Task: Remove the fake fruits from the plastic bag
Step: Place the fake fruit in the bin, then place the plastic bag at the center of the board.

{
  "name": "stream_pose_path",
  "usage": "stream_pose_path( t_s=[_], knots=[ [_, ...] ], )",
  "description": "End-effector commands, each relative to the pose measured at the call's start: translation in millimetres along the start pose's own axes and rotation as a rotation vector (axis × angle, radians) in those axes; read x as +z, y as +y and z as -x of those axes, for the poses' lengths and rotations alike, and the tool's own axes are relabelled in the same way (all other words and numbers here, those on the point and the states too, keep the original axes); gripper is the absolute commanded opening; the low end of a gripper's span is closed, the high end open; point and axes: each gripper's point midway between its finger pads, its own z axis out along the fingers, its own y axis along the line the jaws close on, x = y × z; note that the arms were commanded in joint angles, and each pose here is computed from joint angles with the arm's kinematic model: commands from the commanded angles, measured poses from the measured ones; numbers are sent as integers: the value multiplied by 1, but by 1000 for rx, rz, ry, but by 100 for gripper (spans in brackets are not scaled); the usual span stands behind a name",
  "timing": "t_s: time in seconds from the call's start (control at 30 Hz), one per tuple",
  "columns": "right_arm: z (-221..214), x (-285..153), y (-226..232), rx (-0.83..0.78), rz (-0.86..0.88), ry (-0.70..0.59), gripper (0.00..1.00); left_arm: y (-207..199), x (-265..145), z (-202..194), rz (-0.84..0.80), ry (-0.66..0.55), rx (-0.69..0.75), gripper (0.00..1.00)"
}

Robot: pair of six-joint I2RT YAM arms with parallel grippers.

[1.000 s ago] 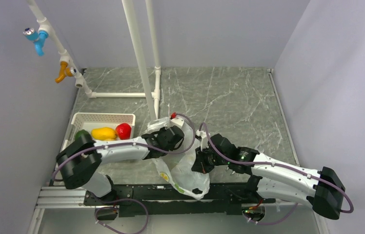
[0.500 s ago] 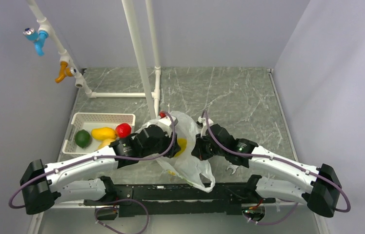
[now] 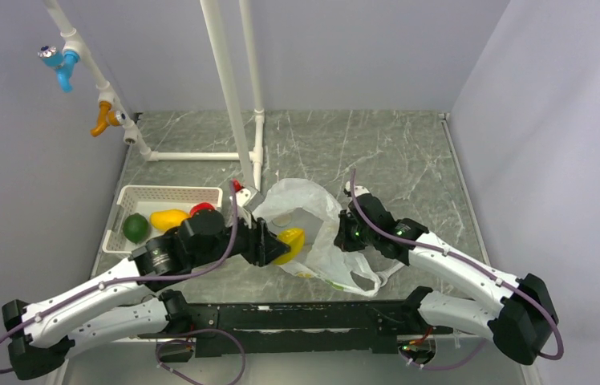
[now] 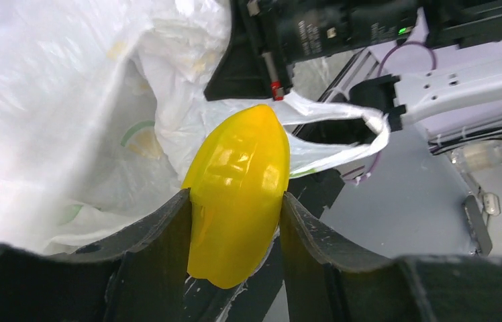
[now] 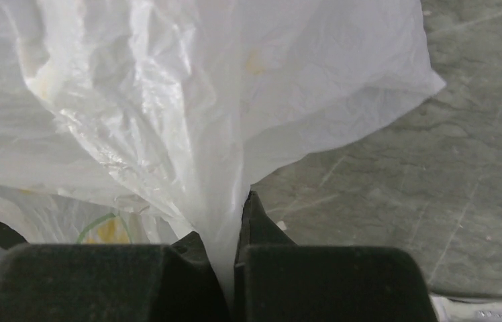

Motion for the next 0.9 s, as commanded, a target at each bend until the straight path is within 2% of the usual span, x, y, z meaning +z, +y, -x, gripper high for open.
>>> stream_pose_path(
  t_s=[0.0, 0.2, 0.43, 0.67, 0.87],
  knots=[
    [22, -9, -14, 60, -97, -55, 0, -21, -29, 40, -40, -99, 32, 50],
    [46, -26, -50, 116, -229, -123, 0, 17, -71, 63, 198, -172, 65, 52],
    [65, -56, -93, 139, -410, -196, 0, 80, -122, 77, 610, -215, 111, 51],
    [72, -57, -81, 149, -297, -223, 0, 135, -130, 75, 938, -193, 188, 55],
    [73, -58, -65, 135, -202, -238, 0, 182, -116, 78, 1052, -211, 201, 55]
  ],
)
